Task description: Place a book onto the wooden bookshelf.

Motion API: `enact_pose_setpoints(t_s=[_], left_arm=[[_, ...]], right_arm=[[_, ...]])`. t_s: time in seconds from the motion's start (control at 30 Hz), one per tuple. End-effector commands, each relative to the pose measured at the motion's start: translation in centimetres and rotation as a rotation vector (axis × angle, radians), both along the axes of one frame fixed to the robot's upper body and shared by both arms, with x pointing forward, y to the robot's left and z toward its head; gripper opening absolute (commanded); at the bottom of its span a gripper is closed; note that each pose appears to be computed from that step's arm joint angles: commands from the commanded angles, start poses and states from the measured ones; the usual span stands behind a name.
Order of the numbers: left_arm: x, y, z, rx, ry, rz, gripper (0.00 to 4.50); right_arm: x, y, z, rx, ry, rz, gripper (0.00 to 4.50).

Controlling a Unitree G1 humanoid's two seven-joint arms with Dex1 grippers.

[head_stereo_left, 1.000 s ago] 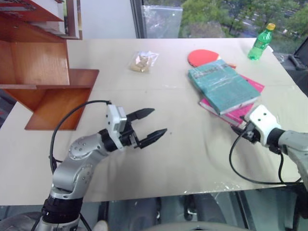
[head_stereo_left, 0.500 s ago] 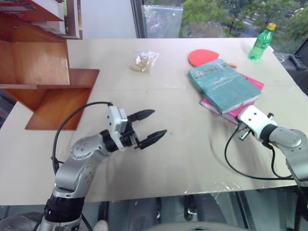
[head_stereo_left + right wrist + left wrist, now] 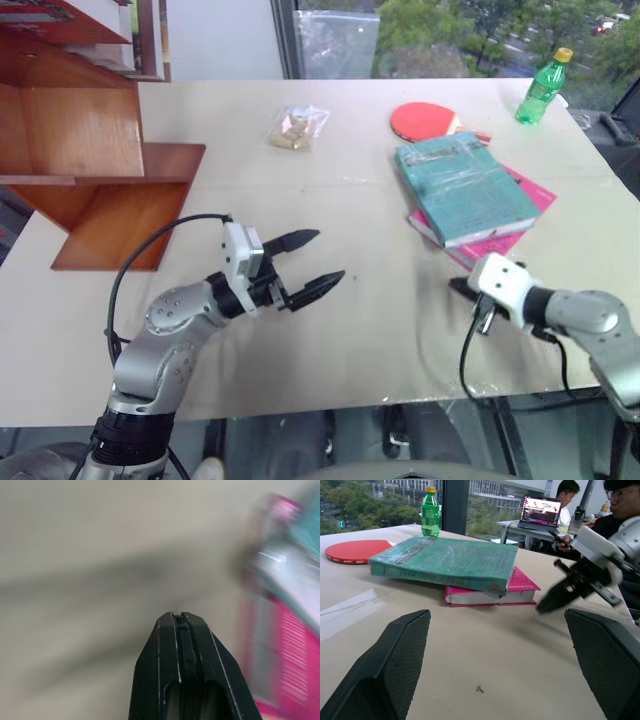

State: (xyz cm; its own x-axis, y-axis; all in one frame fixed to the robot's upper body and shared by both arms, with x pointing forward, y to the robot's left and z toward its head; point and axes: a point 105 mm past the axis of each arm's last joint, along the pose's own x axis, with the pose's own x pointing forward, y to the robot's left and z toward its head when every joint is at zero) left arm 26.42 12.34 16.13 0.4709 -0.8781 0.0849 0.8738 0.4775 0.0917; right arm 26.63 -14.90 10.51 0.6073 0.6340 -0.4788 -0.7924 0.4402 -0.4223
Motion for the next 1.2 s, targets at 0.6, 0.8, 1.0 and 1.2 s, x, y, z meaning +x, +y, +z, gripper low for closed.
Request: enact_pose_setpoints(t_s=[0.6,0.8,1.0,1.2], left_arm=[[0.5,-0.4,0.7,0.004,-0.035,-0.050,4.50],[0.6,-0.7,0.7,-0.001,-0.040,-0.050,4.50],[0.2,-0.6,0.7,-0.003,-0.047,-0.026,4.50],[-0.2,-0.1,0.4,0.002,-0.042,0.004,4.50]], right_arm=[[7.2,-4.3,11.4,0.413,-0.232,-0.462,2.11],[14.0,-8.0,12.6,0.359,-0.237,-0.713,2.11],[18.8,-11.8,12.2,0.374,-0.185,-0.867,2.11],[19.1,-10.7,7.5,0.365,0.013,-0.764,2.11]])
